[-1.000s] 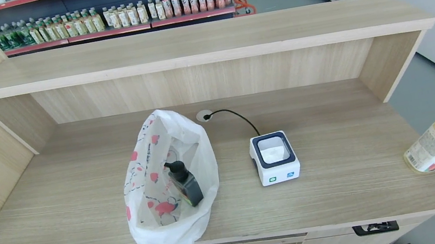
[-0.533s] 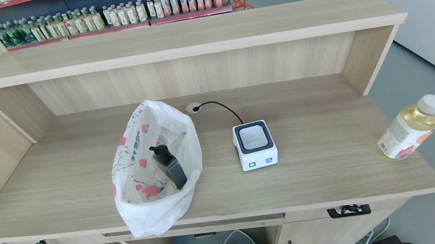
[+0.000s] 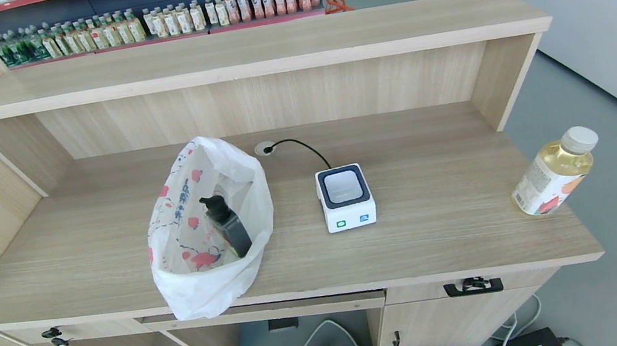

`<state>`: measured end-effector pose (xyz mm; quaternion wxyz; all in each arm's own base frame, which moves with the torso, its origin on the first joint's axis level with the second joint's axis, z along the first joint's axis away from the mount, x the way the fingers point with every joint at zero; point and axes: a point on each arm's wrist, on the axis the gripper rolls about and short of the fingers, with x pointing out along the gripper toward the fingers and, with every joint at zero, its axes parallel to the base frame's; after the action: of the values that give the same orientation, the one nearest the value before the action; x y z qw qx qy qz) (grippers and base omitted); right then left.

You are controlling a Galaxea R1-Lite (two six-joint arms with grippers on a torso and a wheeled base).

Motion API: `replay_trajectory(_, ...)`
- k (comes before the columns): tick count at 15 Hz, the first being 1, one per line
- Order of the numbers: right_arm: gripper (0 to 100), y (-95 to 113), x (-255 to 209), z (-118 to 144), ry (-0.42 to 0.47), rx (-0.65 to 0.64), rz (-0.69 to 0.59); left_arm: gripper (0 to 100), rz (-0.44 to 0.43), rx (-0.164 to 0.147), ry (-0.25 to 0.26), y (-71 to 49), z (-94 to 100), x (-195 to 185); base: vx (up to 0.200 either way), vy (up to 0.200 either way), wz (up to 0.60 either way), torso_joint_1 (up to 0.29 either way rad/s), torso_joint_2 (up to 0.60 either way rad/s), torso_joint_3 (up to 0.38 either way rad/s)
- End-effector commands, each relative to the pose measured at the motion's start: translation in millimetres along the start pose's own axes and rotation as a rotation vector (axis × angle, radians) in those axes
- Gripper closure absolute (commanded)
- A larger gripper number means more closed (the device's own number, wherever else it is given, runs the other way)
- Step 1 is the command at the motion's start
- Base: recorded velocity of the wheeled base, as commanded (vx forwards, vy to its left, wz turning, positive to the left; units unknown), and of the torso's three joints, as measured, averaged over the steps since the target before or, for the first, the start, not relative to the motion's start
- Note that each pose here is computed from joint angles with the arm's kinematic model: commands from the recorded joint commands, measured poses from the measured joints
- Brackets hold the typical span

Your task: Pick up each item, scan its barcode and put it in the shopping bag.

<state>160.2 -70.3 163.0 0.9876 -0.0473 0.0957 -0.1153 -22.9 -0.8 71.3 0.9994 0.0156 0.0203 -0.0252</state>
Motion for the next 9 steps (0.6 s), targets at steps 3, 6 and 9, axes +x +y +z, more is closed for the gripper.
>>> replay_trajectory(3,0,-7,44,-3,-0.044,-0.006,0.031,0,0.001,-0.001,0.000,0.0,0.0,0,0.000,0.000,0.00,0.000,0.00,0.000)
replay_trajectory(6,0,-3,44,-18,-0.007,0.004,0.051,0,-0.001,-0.001,0.000,0.0,0.0,0,0.000,0.000,0.00,0.000,0.00,0.000)
replay_trajectory(9,0,8,43,-24,0.014,0.025,0.122,0,0.001,-0.001,0.000,0.0,0.0,0,0.000,0.000,0.00,0.000,0.00,0.000)
